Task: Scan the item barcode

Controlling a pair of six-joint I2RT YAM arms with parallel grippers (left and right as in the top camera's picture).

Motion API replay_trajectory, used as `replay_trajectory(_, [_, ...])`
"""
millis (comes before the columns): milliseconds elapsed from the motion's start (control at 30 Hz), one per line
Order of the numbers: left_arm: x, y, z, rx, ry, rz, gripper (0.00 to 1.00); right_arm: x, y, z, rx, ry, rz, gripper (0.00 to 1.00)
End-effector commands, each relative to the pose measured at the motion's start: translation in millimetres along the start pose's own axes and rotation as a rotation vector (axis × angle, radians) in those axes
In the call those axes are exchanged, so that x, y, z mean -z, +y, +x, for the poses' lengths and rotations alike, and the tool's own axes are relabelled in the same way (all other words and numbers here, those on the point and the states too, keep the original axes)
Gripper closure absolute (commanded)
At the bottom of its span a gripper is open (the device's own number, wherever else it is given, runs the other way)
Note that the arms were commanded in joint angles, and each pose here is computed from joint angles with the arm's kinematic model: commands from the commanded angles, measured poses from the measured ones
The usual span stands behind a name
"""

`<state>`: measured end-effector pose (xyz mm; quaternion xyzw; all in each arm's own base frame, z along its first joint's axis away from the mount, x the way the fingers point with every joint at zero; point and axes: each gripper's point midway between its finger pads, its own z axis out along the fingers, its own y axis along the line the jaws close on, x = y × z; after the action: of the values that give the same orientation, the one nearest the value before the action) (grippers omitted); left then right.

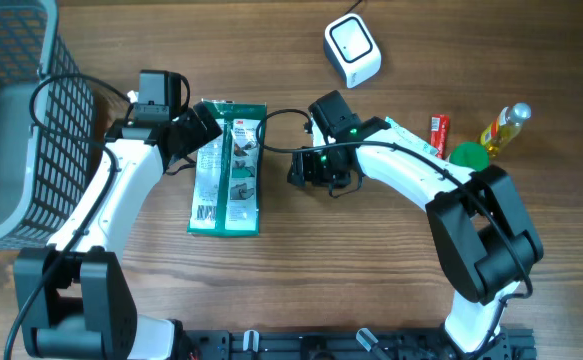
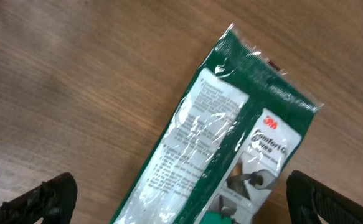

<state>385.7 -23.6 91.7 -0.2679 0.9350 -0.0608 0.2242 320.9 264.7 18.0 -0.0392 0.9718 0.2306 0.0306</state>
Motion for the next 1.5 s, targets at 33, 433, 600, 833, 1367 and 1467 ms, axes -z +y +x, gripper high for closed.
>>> replay_trajectory(33, [2, -1, -3, -0.005, -0.009, 0.012, 0.01, 0, 1, 4, -0.01, 0.009, -0.008, 0.38])
replay_trajectory(433, [8, 56, -26, -0.042, -0.136, -0.285, 0.96, 0, -7, -1, -0.01, -0.015, 0.038, 0.38])
replay_trajectory(600, [8, 78, -35, 0.01, -0.136, -0.315, 0.93, 0, -6, -1, -0.01, -0.016, 0.037, 0.37])
replay_trajectory(833, [-33, 69, -11, -0.101, 0.033, -0.219, 0.93, 0, -6, -2, -0.009, -0.019, 0.035, 0.37])
replay_trajectory(1367, [-82, 5, 89, -0.323, 0.352, -0.025, 0.94, 2, -11, -1, 0.026, -0.008, 0.037, 0.33])
replay_trajectory(1467, [-80, -9, 103, -0.375, 0.364, -0.013, 0.95, 7, -24, 0, -0.008, 0.01, 0.056, 0.33])
